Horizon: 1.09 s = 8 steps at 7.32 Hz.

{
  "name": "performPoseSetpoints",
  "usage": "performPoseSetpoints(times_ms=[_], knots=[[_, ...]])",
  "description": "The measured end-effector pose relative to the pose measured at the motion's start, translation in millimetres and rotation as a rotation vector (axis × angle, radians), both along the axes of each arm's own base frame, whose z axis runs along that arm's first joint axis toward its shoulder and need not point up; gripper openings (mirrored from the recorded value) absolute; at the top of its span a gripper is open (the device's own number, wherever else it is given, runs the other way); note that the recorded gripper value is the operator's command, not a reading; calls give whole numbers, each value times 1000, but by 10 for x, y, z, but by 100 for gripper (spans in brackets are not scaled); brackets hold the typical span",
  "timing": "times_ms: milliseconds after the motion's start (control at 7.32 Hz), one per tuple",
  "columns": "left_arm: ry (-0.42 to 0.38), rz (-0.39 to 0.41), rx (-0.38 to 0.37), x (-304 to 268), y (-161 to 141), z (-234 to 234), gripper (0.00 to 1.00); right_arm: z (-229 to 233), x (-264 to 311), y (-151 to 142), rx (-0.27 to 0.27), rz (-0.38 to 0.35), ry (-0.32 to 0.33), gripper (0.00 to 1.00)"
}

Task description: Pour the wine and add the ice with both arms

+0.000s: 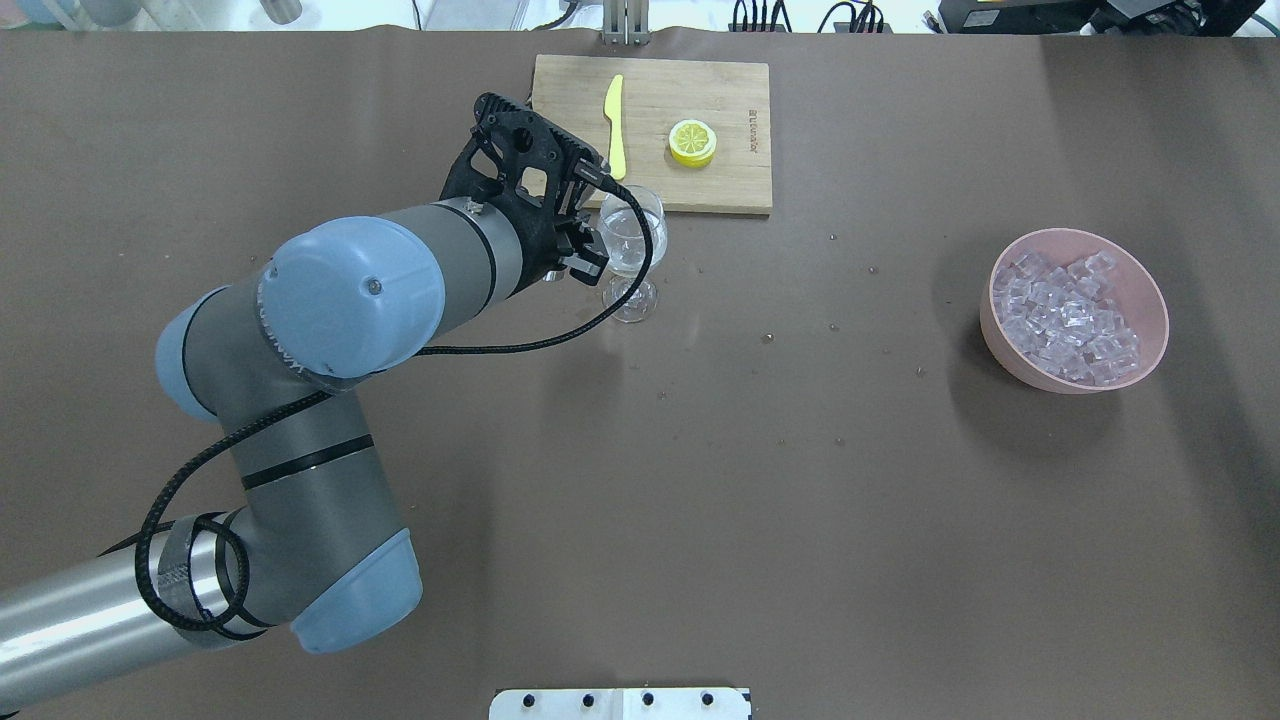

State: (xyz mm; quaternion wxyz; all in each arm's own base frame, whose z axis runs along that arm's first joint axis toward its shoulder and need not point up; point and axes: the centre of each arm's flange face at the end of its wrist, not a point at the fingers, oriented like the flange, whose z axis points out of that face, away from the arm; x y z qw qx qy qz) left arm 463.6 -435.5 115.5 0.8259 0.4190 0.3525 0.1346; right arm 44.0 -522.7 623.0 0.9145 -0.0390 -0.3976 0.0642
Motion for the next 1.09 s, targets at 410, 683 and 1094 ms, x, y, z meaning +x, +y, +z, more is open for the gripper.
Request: performPoseSetpoints(times_ms=[410,683,1094], knots=[[-100,66,-14,34,-4,-82,0,2,-10,-1,-1,-2,0,100],[-193,97,-16,2,-54,-265,0,1,-13,-1,-1,-2,0,100],[-288,109,-43,2,-180,-484,0,-13,-14,-2,3,-2,-2,100]])
